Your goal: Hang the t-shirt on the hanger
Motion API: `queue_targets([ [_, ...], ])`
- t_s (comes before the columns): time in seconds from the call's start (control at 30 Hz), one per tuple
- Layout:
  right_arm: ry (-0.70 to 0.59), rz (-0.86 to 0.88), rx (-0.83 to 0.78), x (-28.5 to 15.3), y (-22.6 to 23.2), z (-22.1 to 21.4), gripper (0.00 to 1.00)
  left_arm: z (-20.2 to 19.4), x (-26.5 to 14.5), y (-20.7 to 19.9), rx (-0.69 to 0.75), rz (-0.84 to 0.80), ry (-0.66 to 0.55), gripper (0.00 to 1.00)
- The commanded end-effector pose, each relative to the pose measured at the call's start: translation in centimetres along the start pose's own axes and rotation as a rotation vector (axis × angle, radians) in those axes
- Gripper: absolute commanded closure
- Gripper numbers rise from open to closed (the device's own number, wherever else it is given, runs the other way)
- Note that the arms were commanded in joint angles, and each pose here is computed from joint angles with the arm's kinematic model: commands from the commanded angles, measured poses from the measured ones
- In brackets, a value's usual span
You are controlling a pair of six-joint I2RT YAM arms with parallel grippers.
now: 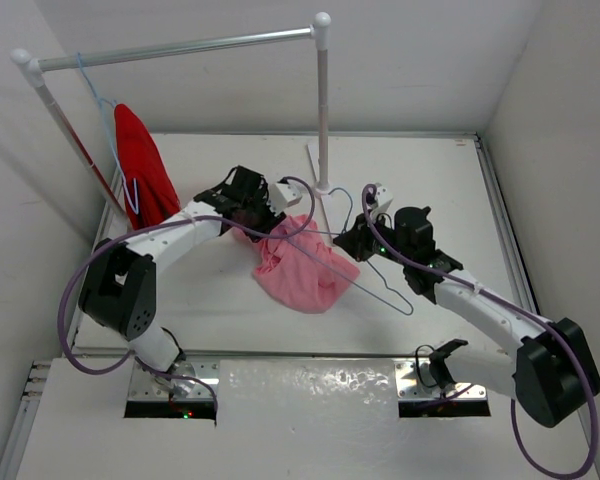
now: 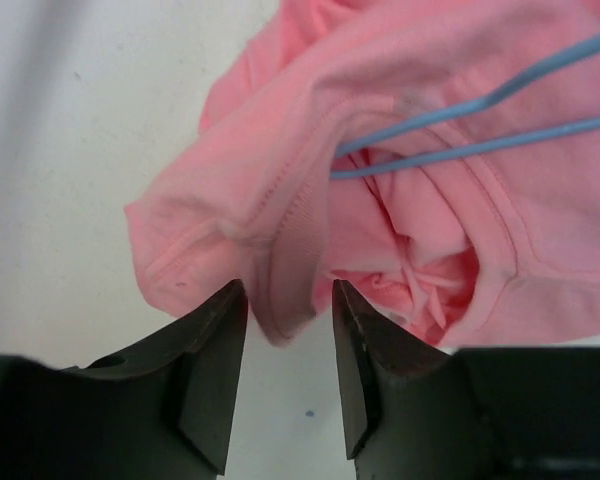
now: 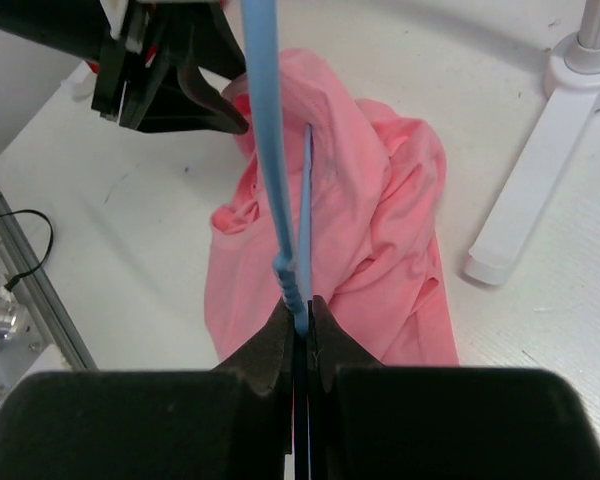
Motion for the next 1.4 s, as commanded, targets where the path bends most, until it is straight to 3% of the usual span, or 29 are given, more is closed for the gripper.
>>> queue_targets([
  [0.0,-0.057,0.007,-0.048,0.6,0.6,2.1,1.0,3.2,-1.5,2.9,-0.048,0.123,-0.156,0.62],
  [0.13,-0.041,0.007,-0.045,0.9,0.4,1.8,1.0,3.8,-1.8,3.3,-0.059,0.149,-0.193,0.61],
  [0.23,-0.042,0.021,-0.049,1.1,0.6,1.9,1.0,3.0,-1.0,3.3,-0.061,0.146,-0.145,0.83],
  [0.27,-0.042,0.023,-0.049,1.1,0.6,1.9,1.0,2.8,-0.8,3.2,-0.06,0.141,-0.129,0.99],
  [0.37,-0.043,0.051,-0.065,1.1,1.1,2.1,1.0,2.7,-0.5,3.3,-0.067,0.138,-0.106,1.0],
  [0.6,-0.139,0.12,-0.175,0.9,3.5,4.9,1.0,5.3,-4.6,4.5,-0.04,0.169,-0.187,1.0],
  [0.87,-0.204,0.17,-0.219,2.1,4.9,6.5,1.0,5.5,-5.4,4.7,-0.031,0.16,-0.164,1.0],
  [1.07,-0.168,0.178,-0.251,4.6,4.2,5.5,1.0,7.7,-7.1,3.5,-0.011,0.059,-0.283,1.0],
  [1.17,-0.189,0.231,-0.31,5.3,4.4,4.8,1.0,8.8,-7.9,2.5,-0.016,0.014,-0.334,1.0],
  [1.2,-0.25,0.279,-0.341,5.4,4.9,5.3,1.0,9.1,-8.0,1.9,-0.017,-0.017,-0.345,1.0],
  [1.37,-0.275,0.292,-0.307,6.7,3.6,3.6,1.0,11.0,-7.4,-1.8,0.044,-0.132,-0.364,1.0],
])
Point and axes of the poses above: each gripper's point midway between its finger pads, its own x axis out along the fingers, its own y axis along the line the jaws close on, z = x × y, the point moved 5 cm from there along -x, back along the fingers, and after that the axes turned 14 degrees about x, right-handed, at the moved point
